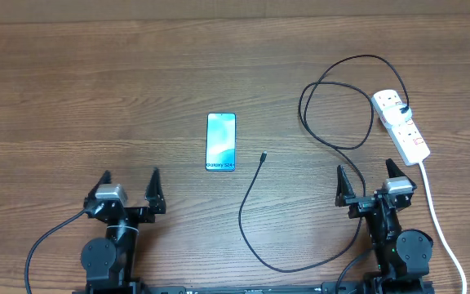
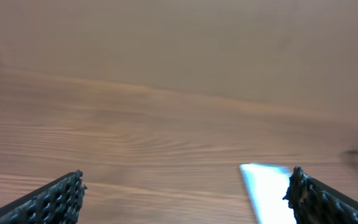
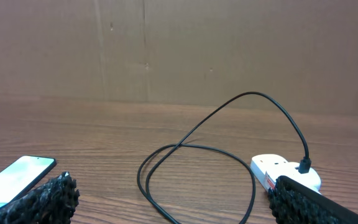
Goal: Plug charger to phone and switch on socket
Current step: 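Raise the left arm and move the left gripper over the phone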
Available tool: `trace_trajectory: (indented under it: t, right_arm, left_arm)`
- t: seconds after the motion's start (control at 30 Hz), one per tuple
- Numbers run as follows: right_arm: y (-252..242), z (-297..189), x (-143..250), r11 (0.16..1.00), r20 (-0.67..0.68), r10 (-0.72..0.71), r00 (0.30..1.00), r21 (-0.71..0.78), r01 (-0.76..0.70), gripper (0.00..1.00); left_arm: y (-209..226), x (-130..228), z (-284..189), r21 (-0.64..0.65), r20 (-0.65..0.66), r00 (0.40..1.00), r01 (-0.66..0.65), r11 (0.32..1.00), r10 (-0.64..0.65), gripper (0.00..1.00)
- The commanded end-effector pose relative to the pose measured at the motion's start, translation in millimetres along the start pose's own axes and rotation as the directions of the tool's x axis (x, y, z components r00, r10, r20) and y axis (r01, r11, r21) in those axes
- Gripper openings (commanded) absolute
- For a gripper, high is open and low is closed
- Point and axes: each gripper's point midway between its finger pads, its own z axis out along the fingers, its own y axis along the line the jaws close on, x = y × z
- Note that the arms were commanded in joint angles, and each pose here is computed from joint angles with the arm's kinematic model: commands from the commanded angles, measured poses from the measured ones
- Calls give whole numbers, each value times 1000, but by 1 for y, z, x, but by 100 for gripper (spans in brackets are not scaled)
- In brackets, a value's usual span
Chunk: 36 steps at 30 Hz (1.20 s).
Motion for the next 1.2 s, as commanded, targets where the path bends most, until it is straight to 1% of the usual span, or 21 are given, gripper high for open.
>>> trace_trajectory:
  t: [0.0, 0.07, 0.13, 0.23, 0.27, 0.33, 0.4, 0.47, 0.5, 0.57, 0.63, 0.7, 0.77, 0.83, 0.9, 0.97, 1.03, 1.1, 1.17]
  right_arm:
    - [-1, 0, 3, 1000, 0, 3, 1000, 7, -3, 100]
    - [-1, 0, 3, 1000, 0, 3, 1000, 7, -3, 100]
    - [-1, 0, 3, 1000, 0, 3, 1000, 7, -3, 100]
    - [-1, 0, 3, 1000, 0, 3, 1000, 7, -3, 100]
    - [-1, 0, 3, 1000, 0, 3, 1000, 7, -3, 100]
    - [-1, 0, 3, 1000, 0, 3, 1000, 7, -3, 100]
    - [-1, 0, 3, 1000, 0, 3, 1000, 7, -3, 100]
    - [-1, 0, 3, 1000, 0, 3, 1000, 7, -3, 100]
    - [-1, 0, 3, 1000, 0, 3, 1000, 7, -3, 100]
    - [-1, 0, 3, 1000, 0, 3, 1000, 7, -3, 100]
    - [-1, 0, 3, 1000, 0, 3, 1000, 7, -3, 100]
    - [-1, 0, 3, 1000, 0, 3, 1000, 7, -3, 100]
    - [-1, 0, 3, 1000, 0, 3, 1000, 7, -3, 100]
    - [-1, 0, 3, 1000, 0, 3, 1000, 7, -3, 100]
    - [-1, 0, 3, 1000, 0, 3, 1000, 7, -3, 100]
    - [-1, 0, 3, 1000, 0, 3, 1000, 7, -3, 100]
    - [-1, 0, 3, 1000, 0, 3, 1000, 7, -3, 100]
    - [-1, 0, 3, 1000, 0, 3, 1000, 7, -3, 100]
    - [-1, 0, 3, 1000, 0, 3, 1000, 7, -3, 100]
  left_arm:
    - [-35, -2, -4, 192, -61, 955, 296, 936, -290, 99]
    - [-37, -6, -4, 202, -60, 931, 364, 909, -359, 99]
    - [-39, -19, -5, 229, -17, 932, 357, 906, -363, 100]
    - [-48, -59, -14, 314, 132, 928, 294, 903, -348, 100]
    - [-50, -74, -18, 337, 192, 919, 269, 902, -346, 100]
    - [-50, -106, -31, 361, 323, 881, 223, 905, -346, 99]
    - [-46, -136, -45, 353, 441, 825, 202, 914, -353, 99]
    - [-40, -161, -57, 326, 513, 782, 204, 923, -354, 100]
    - [-40, -171, -62, 311, 539, 772, 188, 932, -336, 100]
    - [-45, -193, -74, 270, 581, 771, 121, 955, -262, 100]
    - [-50, -215, -81, 211, 589, 790, 56, 976, -173, 100]
    - [-53, -233, -82, 157, 545, 831, 25, 987, -108, 100]
    - [-51, -244, -74, 94, 445, 892, 39, 995, -76, 100]
    - [-50, -250, -62, 38, 296, 954, 33, 999, -43, 100]
    - [-48, -249, -46, -15, 94, 995, 41, 999, -40, 100]
    - [-47, -244, -32, -56, -102, 993, 45, 997, -50, 100]
    - [-50, -240, -19, -66, -261, 962, 58, 996, -73, 100]
    - [-55, -238, -5, -62, -371, 924, 80, 995, -97, 100]
    - [-72, -234, 7, 8, -466, 877, 140, 990, -120, 100]
